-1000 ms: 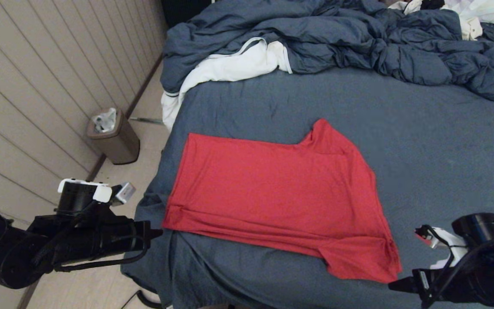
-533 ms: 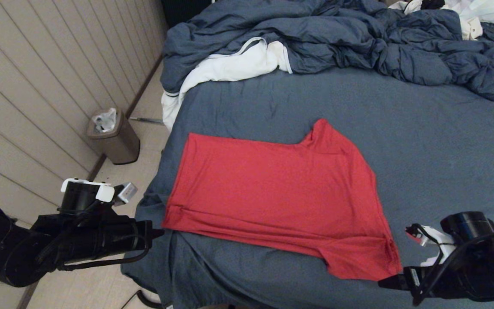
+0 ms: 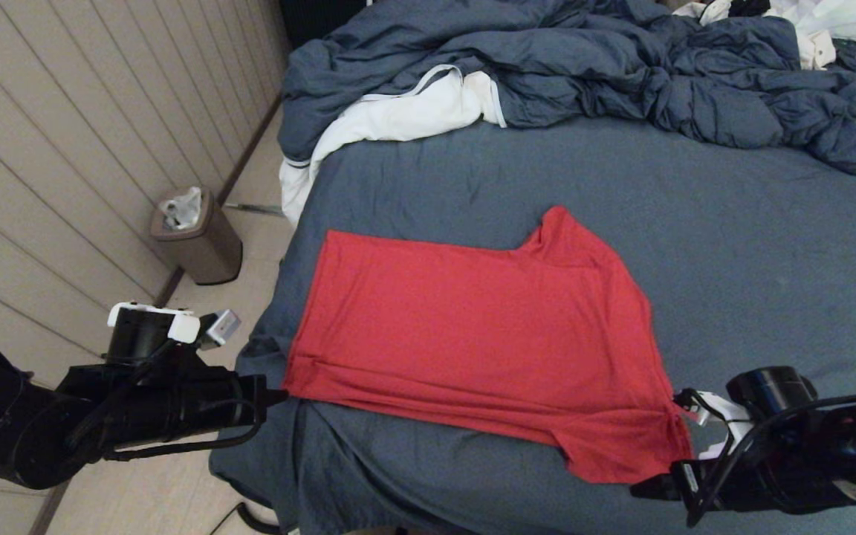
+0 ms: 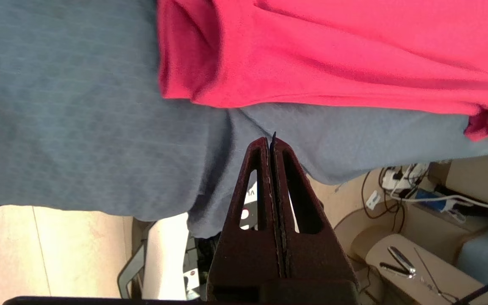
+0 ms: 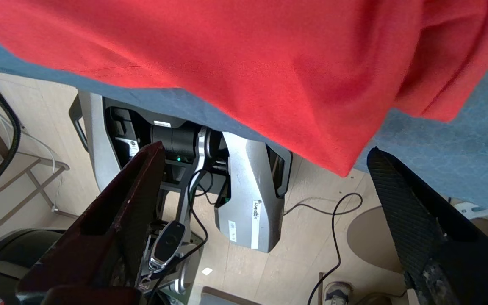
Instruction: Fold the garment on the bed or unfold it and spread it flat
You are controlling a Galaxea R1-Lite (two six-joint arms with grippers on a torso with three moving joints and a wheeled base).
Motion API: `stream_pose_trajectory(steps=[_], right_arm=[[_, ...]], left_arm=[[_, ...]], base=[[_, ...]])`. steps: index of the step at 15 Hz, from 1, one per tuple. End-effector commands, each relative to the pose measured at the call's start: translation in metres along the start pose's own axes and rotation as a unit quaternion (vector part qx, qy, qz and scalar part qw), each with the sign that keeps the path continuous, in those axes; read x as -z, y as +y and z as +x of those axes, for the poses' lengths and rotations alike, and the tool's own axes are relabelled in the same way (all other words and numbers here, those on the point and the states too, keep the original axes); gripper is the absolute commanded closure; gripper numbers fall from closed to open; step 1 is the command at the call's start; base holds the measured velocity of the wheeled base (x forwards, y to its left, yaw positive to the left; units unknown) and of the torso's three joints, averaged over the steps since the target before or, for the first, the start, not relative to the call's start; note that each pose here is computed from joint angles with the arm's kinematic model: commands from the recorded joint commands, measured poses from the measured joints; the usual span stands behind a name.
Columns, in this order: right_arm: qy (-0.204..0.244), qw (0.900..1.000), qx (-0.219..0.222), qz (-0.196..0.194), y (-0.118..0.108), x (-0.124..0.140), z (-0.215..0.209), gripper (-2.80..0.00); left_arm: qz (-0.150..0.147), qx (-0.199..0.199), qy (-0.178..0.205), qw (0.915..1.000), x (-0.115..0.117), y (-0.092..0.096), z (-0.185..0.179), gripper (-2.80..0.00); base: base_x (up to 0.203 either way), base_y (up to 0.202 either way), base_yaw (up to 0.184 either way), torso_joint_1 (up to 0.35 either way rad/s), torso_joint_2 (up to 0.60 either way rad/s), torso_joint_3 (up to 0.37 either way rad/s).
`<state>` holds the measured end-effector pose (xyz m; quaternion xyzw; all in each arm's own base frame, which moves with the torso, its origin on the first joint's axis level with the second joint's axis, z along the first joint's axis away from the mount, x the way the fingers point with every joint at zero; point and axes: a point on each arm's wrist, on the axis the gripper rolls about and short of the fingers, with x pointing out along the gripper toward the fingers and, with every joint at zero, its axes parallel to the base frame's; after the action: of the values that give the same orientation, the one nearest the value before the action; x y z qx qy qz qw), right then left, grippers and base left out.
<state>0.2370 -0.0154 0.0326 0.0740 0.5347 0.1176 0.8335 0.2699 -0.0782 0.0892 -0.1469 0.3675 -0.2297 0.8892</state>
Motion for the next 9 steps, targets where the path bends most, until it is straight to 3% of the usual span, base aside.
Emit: stream_pose_trajectory(steps=[1,9], right_arm=[[0.003,1.0,-0.001,0.0,0.0,0.0,0.002,0.0],[-0.024,1.0,0.0,-0.004,-0.002,-0.007,0.015,0.0]], left_arm=[[-0.001,0.001,0.0,1.0,0.0,0.0,0.0,0.0],[-0.001,0.001,0.0,1.0,-0.004,0.002,0.008,0.0]], base=[[0.0,0.0,0.0,0.0,0.0,0.0],[0.0,0.0,0.0,0.0,0.0,0.0]])
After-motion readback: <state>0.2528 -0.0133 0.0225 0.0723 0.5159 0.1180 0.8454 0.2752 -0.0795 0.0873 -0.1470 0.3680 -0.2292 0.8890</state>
